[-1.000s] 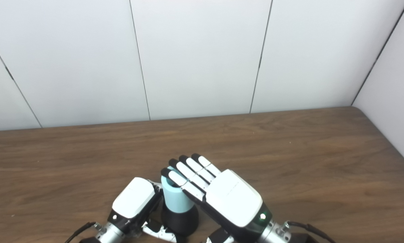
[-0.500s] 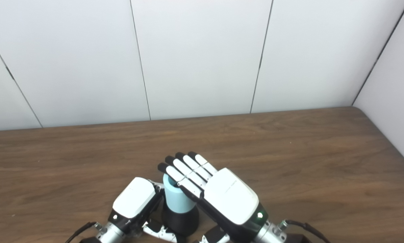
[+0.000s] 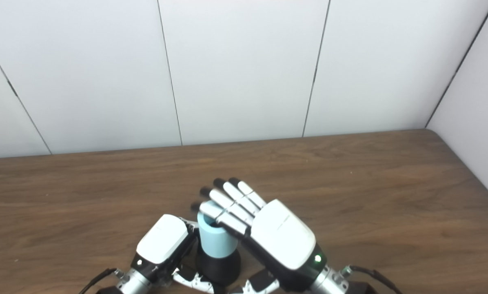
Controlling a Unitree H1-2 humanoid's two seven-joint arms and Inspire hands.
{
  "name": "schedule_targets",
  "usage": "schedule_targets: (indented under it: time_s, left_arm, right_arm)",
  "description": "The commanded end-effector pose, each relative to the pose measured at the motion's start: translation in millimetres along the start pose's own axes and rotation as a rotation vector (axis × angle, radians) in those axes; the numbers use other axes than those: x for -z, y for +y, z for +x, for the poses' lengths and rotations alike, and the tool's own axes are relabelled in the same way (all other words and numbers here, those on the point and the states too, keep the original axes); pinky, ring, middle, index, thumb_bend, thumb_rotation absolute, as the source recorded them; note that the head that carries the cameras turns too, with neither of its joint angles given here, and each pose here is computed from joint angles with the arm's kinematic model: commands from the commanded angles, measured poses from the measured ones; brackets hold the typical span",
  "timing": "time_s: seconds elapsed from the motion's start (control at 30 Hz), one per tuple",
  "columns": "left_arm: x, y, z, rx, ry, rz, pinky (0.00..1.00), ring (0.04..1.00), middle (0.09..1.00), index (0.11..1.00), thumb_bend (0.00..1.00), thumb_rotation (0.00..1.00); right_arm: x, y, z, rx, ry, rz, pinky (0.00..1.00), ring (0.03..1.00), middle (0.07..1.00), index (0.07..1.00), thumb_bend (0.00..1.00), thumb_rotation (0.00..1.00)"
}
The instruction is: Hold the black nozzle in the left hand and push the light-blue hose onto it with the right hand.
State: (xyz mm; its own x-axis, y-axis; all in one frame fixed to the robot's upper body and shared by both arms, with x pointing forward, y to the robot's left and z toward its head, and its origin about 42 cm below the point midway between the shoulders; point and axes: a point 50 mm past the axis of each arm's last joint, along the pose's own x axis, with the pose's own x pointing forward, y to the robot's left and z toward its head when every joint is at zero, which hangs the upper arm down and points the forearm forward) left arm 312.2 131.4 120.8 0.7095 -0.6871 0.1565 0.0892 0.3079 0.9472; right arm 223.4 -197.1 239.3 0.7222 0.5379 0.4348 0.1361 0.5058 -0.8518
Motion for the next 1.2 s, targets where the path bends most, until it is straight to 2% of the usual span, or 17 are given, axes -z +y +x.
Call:
schedule_targets:
  time_s: [0.0,0.1,0.2,0.3,0.4,0.5,0.63,0.77,0.87,0.93,1.17]
  left_arm:
    - [-2.4,-27.2,-15.8,0.120,0.018,-0.022,0.13,0.162,0.471,0.480,0.52,0.00]
    - [-2.3,-28.0,-15.6,0.118,0.018,-0.026,0.13,0.161,0.471,0.480,0.52,0.00]
    - [-2.2,-28.6,-15.5,0.103,0.008,-0.022,0.12,0.157,0.471,0.480,0.52,0.00]
    - [-1.9,-29.1,-15.7,0.093,0.005,-0.020,0.11,0.150,0.471,0.479,0.52,0.00]
    - [-1.5,-28.9,-15.9,0.098,0.006,-0.018,0.12,0.158,0.471,0.479,0.52,0.00]
    - [-1.2,-28.6,-15.6,0.100,0.008,-0.018,0.12,0.158,0.471,0.479,0.52,0.00]
    - [-0.7,-28.7,-15.7,0.096,0.006,-0.025,0.12,0.154,0.471,0.479,0.52,0.00]
    - [-0.9,-28.4,-15.8,0.100,0.007,-0.021,0.12,0.153,0.471,0.479,0.52,0.00]
    - [-1.2,-28.3,-15.9,0.100,0.007,-0.020,0.12,0.156,0.471,0.479,0.52,0.00]
    - [-1.4,-28.5,-15.9,0.094,0.004,-0.023,0.12,0.154,0.471,0.479,0.52,0.00]
    - [-1.2,-29.0,-15.3,0.096,0.006,-0.025,0.11,0.145,0.471,0.479,0.52,0.00]
  right_arm:
    - [2.8,-13.1,7.5,0.117,-0.003,0.032,1.00,1.000,1.000,0.998,0.76,0.87]
    - [11.1,-16.4,8.5,0.167,0.036,0.109,1.00,1.000,1.000,1.000,0.80,0.90]
    - [18.5,-17.1,7.6,0.228,0.092,0.228,1.00,1.000,1.000,1.000,0.83,0.88]
    - [25.8,-13.5,6.2,0.296,0.126,0.294,0.96,1.000,1.000,1.000,0.80,0.87]
    - [30.5,-10.1,4.5,0.319,0.138,0.310,0.97,1.000,1.000,1.000,0.79,0.87]
    - [28.9,-8.9,1.9,0.290,0.134,0.283,0.97,1.000,1.000,1.000,0.81,0.89]
    - [23.0,-5.9,1.4,0.207,0.091,0.219,0.97,1.000,1.000,0.995,0.80,0.89]
    - [15.5,-3.3,1.3,0.156,0.060,0.171,0.95,1.000,0.983,0.957,0.80,0.86]
    - [8.2,-0.7,0.2,0.094,0.021,0.125,0.97,1.000,0.983,0.945,0.79,0.86]
    - [5.5,0.9,-0.3,0.070,0.002,0.108,0.96,1.000,0.977,0.932,0.77,0.82]
    - [0.3,5.9,-2.7,0.018,-0.023,0.081,0.96,1.000,0.971,0.923,0.77,0.78]
